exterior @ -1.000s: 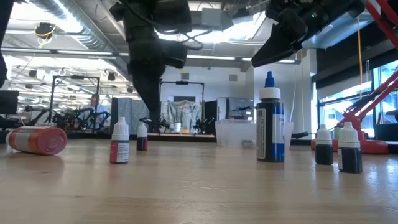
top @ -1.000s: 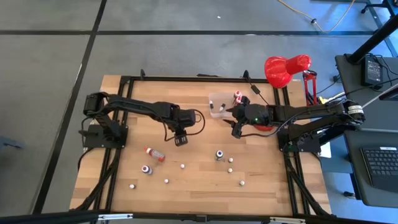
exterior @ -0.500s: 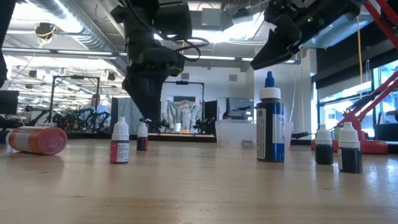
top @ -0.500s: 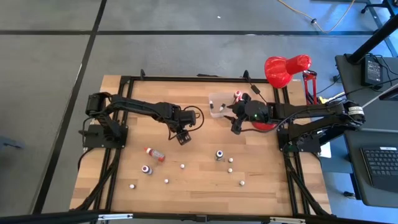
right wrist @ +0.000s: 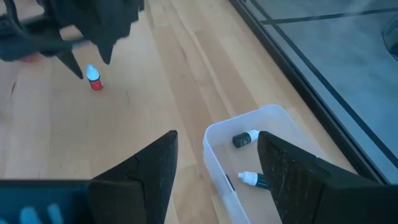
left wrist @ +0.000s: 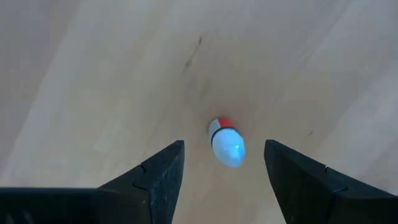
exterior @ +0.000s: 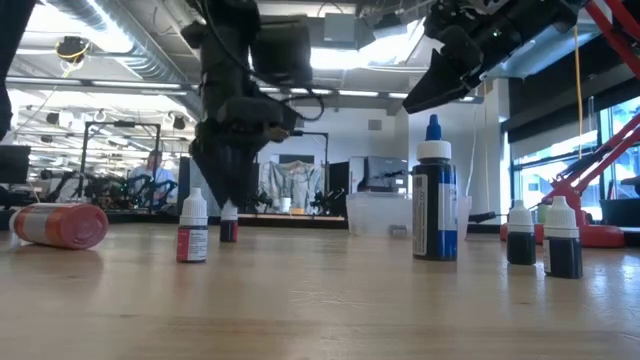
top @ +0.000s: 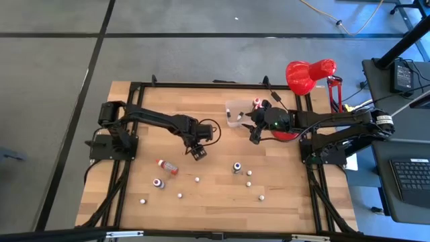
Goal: Pick & Place food coloring
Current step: Put the small red food coloring bottle in the transparent bin
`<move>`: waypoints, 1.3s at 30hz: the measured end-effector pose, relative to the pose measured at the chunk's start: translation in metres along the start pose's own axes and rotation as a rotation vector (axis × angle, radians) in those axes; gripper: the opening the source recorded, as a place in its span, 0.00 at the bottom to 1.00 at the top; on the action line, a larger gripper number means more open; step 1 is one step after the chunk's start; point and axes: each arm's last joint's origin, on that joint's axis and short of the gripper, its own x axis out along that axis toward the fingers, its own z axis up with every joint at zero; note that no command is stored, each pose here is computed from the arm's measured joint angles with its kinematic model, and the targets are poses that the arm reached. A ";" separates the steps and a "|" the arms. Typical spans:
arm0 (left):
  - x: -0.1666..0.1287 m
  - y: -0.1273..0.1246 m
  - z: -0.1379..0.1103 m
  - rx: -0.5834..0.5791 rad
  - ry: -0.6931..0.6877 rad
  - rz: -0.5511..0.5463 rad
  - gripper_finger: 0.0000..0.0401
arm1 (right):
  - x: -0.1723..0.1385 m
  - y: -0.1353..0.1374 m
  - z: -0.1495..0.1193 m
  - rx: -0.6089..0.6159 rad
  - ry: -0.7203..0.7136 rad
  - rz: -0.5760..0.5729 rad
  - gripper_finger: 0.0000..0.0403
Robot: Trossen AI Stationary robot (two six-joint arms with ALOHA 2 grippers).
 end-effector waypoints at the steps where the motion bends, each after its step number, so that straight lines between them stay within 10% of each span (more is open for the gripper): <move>1: 0.003 0.000 0.000 0.000 0.010 0.006 0.53 | 0.000 0.000 0.000 0.000 0.000 0.000 0.55; 25: 0.013 0.004 0.008 0.023 0.037 0.013 0.17 | 0.000 0.000 0.000 0.008 0.002 0.000 0.55; 39: -0.082 0.043 0.108 0.174 -0.534 -0.083 0.18 | -0.006 -0.001 -0.012 0.148 0.142 -0.016 0.55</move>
